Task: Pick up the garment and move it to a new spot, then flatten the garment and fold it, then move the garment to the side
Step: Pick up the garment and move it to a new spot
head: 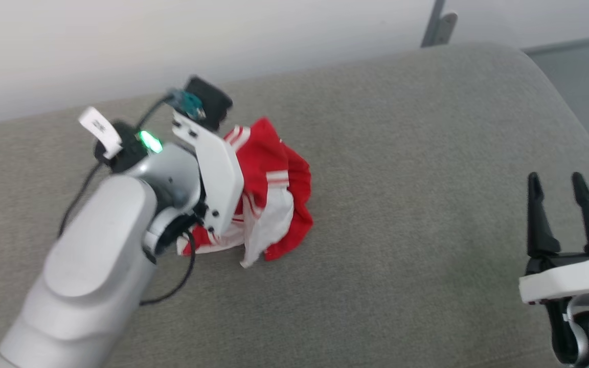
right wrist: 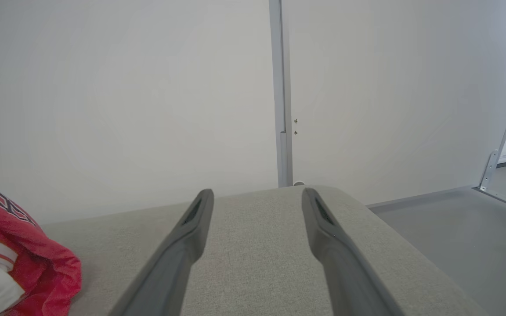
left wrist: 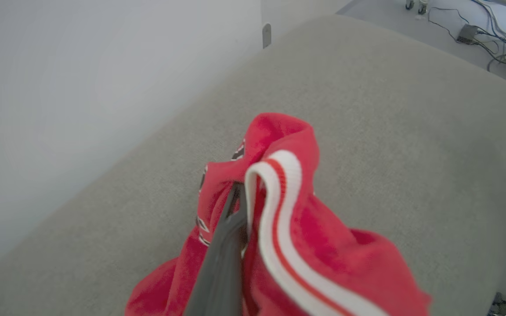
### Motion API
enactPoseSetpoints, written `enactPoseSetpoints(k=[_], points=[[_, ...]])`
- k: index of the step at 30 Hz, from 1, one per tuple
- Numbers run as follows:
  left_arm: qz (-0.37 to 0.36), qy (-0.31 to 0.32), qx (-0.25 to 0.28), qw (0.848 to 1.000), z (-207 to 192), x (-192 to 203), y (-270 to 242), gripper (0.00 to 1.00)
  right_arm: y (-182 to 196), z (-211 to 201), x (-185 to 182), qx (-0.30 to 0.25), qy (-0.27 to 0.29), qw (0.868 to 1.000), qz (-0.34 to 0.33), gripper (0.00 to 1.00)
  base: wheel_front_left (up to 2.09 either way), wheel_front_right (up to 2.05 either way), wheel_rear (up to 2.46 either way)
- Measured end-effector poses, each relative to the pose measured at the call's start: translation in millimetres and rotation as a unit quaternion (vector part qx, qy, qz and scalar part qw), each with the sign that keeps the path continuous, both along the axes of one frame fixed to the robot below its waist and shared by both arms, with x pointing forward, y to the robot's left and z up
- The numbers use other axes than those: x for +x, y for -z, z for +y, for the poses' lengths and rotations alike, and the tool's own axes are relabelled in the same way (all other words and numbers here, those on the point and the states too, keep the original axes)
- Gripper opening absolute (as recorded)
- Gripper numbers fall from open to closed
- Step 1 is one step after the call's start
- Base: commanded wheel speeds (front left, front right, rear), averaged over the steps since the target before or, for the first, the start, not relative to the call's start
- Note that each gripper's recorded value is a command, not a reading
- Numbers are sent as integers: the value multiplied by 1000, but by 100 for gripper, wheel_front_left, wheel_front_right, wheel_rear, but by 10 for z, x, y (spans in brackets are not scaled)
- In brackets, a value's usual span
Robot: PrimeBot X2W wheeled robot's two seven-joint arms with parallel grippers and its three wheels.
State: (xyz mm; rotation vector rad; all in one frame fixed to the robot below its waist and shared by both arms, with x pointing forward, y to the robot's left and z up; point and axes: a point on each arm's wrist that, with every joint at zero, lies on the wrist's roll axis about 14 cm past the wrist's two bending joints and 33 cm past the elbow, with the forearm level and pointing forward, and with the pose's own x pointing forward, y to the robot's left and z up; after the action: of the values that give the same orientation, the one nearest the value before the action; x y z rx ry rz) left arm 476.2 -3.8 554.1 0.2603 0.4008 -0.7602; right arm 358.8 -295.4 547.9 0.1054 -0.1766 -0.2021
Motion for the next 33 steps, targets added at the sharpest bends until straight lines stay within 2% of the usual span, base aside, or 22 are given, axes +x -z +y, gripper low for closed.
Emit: enactPoseSetpoints(k=[4,10,14,19,21,22,27,33], points=[[86,13,33,996,-109,-88,633,0,96,12,14,7,1,1000,11,100,0,0,0],[178,24,82,980,-129,-296,1375,0,220,42,37,13,-1,1000,26,100,0,0,0],[218,25,110,969,-62,-434,1702,0,276,94,89,16,-10,999,33,100,0,0,0],[228,24,113,967,-63,-448,1778,0,287,178,178,16,-27,999,34,100,0,0,0],[224,21,103,969,-62,-425,1759,49,289,197,212,16,-31,999,34,100,0,0,0],[227,16,90,969,-69,-421,1740,100,286,204,224,15,-33,999,34,100,0,0,0],[186,7,50,981,-46,-295,1480,100,246,239,248,2,-47,998,31,100,0,0,0],[107,-31,-16,994,195,-103,1015,100,220,294,204,-7,-58,998,28,100,0,0,0]])
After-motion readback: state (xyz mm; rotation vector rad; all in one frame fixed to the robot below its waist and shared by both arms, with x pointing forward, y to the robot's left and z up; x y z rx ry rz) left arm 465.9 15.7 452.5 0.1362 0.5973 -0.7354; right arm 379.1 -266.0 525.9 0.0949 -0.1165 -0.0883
